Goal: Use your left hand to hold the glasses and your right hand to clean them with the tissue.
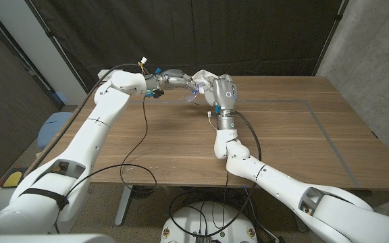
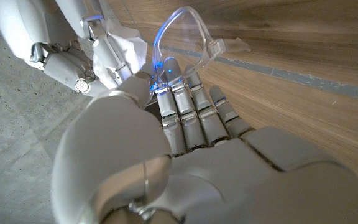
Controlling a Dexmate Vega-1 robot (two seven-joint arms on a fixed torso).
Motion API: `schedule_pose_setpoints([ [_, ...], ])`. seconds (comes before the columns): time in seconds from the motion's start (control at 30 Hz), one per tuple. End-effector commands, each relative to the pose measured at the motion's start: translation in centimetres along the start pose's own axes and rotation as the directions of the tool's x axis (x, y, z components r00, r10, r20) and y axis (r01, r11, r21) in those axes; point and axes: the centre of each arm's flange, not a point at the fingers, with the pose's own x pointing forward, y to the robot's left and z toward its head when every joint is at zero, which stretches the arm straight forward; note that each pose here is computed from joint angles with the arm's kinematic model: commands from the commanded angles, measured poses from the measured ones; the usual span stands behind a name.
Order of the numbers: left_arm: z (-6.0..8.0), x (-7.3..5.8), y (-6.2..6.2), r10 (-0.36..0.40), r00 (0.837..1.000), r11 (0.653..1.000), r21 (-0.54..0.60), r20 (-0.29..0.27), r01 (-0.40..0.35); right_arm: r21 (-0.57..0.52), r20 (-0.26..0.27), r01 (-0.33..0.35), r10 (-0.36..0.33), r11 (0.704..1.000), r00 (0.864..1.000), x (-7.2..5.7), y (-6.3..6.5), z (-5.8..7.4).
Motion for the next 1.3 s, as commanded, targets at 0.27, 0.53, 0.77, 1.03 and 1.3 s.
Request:
schedule_pose_setpoints([
  [0.27, 0.0, 1.2, 0.2, -0.002, 1.0, 0.999, -0.039, 0.015, 0.003, 0.059, 0.161, -0.049, 0.039, 0.997, 0.986, -1.5, -0.1, 2.5],
  [0.53, -0.3, 1.2, 0.1, -0.014, 1.0, 0.999, -0.03, -0.005, 0.014, 0.058, 0.138, -0.033, 0.024, 0.998, 0.99, -0.6, 0.1, 2.0],
  [0.77, -0.5, 1.3, 0.2, -0.028, 0.999, 0.999, -0.017, -0.028, 0.028, 0.066, 0.13, -0.014, 0.005, 0.998, 0.992, 0.0, 0.0, 1.8],
  [1.03, -0.8, 1.6, 0.2, -0.053, 0.997, 0.999, 0.001, -0.061, 0.053, 0.063, 0.115, -0.003, -0.004, 0.998, 0.993, 0.6, -0.1, 1.4],
  [1.3, -0.9, 1.5, 0.1, -0.053, 0.996, 0.999, 0.007, -0.069, 0.053, 0.05, 0.079, 0.019, -0.023, 0.999, 0.997, 1.4, -0.3, 0.4],
])
